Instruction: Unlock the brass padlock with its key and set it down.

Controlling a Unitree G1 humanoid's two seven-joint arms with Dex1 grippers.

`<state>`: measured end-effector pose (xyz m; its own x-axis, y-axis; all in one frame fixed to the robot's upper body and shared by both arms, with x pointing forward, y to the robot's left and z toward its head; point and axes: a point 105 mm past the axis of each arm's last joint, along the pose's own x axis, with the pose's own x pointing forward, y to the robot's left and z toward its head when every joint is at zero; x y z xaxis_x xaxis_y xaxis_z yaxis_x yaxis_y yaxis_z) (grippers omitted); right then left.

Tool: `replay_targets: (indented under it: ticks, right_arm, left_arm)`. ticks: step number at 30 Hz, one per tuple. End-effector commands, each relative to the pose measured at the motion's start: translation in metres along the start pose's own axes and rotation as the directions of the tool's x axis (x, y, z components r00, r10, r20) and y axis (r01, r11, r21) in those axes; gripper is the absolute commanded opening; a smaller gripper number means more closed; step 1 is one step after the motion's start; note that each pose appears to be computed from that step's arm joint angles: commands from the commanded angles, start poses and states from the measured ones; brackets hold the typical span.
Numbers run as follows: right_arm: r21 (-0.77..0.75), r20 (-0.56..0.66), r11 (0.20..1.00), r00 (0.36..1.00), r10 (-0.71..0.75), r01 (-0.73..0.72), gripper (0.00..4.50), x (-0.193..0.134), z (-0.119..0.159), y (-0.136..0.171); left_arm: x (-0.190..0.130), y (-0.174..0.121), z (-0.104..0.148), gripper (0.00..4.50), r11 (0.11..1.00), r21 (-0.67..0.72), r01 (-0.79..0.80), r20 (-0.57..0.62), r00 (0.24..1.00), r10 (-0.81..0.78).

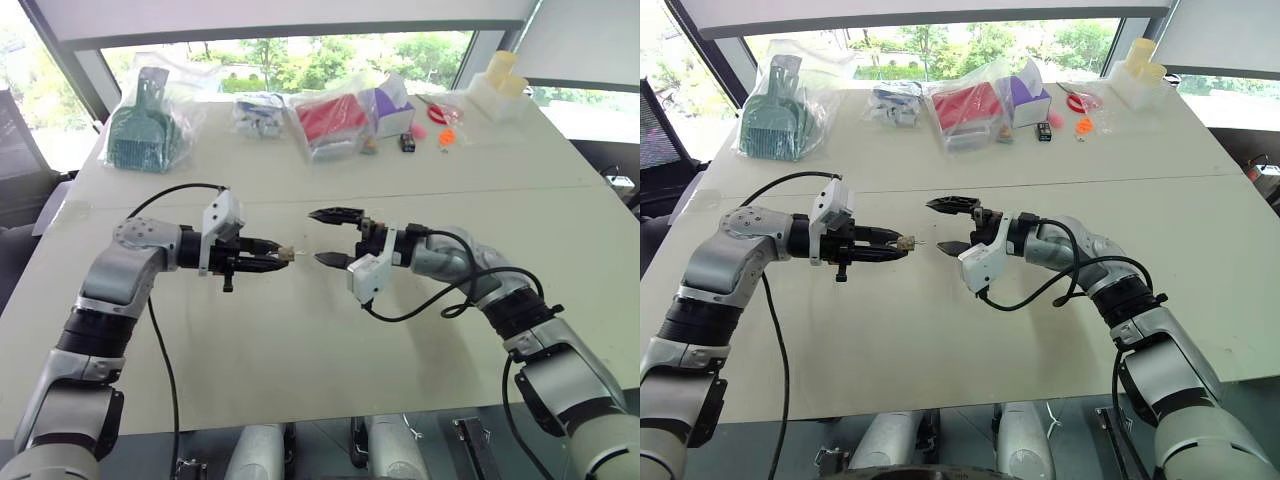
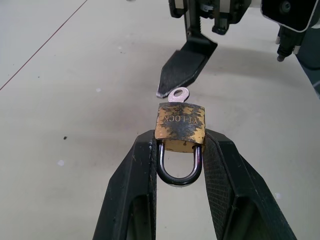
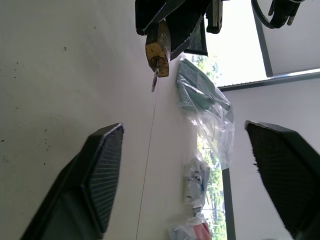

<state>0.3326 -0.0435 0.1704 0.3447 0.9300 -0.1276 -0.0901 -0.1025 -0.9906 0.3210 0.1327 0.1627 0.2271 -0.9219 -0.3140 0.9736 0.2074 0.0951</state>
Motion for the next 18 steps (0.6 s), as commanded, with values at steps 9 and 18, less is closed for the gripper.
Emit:
replay_targets:
  ticks: [9,18]
  right_arm:
    - [0.053,0.064,0.999,0.998,-0.014,0.010,0.08,0.0089,0.0174,-0.0111]
    - [0.013,0.034,1.000,0.999,0.008,-0.008,3.30,0.0052,0.0109,-0.0080]
  left_arm:
    - [0.0018,0.0019,0.0128,0.74,0.998,0.059,0.003,0.022,1.000,-0.005]
    - [0.0013,0.0010,0.0134,0.74,0.998,0.063,0.004,0.022,1.000,-0.005]
